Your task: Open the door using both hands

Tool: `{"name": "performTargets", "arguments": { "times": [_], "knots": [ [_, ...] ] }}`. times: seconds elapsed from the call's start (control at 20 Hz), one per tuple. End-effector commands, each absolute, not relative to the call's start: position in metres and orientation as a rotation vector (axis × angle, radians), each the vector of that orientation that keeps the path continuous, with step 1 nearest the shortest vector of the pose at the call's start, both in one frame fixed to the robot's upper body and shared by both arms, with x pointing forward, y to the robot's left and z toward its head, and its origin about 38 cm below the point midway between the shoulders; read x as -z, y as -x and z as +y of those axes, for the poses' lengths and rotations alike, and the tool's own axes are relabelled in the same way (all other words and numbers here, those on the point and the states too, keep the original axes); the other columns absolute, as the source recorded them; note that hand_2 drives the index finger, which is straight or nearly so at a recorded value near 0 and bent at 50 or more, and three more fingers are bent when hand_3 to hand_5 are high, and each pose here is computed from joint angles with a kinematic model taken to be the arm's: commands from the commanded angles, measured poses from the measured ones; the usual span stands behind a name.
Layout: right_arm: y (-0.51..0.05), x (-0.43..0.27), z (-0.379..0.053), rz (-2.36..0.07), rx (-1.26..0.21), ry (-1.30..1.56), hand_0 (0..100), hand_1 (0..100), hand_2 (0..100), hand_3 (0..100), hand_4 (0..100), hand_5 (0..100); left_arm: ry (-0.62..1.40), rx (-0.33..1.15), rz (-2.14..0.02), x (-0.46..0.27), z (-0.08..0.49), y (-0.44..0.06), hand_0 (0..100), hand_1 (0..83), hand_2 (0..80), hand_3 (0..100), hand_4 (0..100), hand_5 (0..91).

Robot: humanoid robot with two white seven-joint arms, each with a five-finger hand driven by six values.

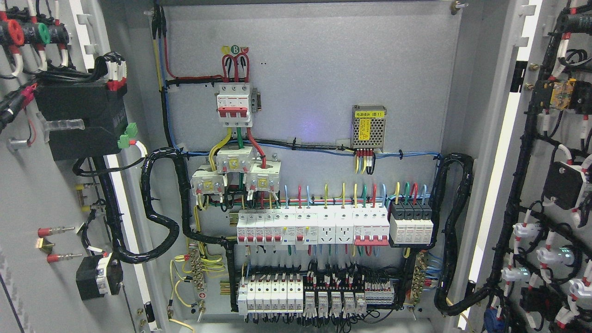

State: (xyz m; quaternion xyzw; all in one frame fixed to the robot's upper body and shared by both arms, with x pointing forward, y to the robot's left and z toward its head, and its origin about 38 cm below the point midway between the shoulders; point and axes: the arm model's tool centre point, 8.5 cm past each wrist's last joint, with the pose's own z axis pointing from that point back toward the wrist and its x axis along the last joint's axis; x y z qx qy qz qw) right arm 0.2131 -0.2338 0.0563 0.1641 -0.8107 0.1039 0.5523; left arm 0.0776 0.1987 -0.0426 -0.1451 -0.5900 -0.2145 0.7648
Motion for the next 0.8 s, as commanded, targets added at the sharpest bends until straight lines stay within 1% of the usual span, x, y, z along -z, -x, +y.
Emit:
{"name": "performTargets", "arguments": {
  "times": [0.0, 0.2, 0.5, 0.75],
  "knots": [
    [-0.211, -0.072, -0.263, -1.953, -0.292, -0.314, 0, 0, 0, 0, 0, 0, 0.361, 0.557, -1.628, -0.055, 0.185, -0.11, 0, 0.0, 0.0, 0, 4, 0.0],
    [-0.208, -0.077, -0.265, -1.968, -0.296, -0.309, 0, 0, 0, 0, 0, 0, 0.346, 0.574, -1.709, -0.066, 0.19, -0.114, 0, 0.0, 0.0, 0, 4, 0.0],
    [-0.203, -0.1, -0.26, -2.054, -0.297, -0.327, 0, 0, 0, 0, 0, 0, 0.269, 0.581, -1.837, -0.083, 0.21, -0.129, 0, 0.0, 0.0, 0, 4, 0.0],
    [-0.203, -0.125, -0.261, -2.146, -0.309, -0.326, 0, 0, 0, 0, 0, 0, 0.221, 0.508, -1.939, -0.102, 0.23, -0.151, 0, 0.0, 0.0, 0, 4, 0.0]
  ]
}}
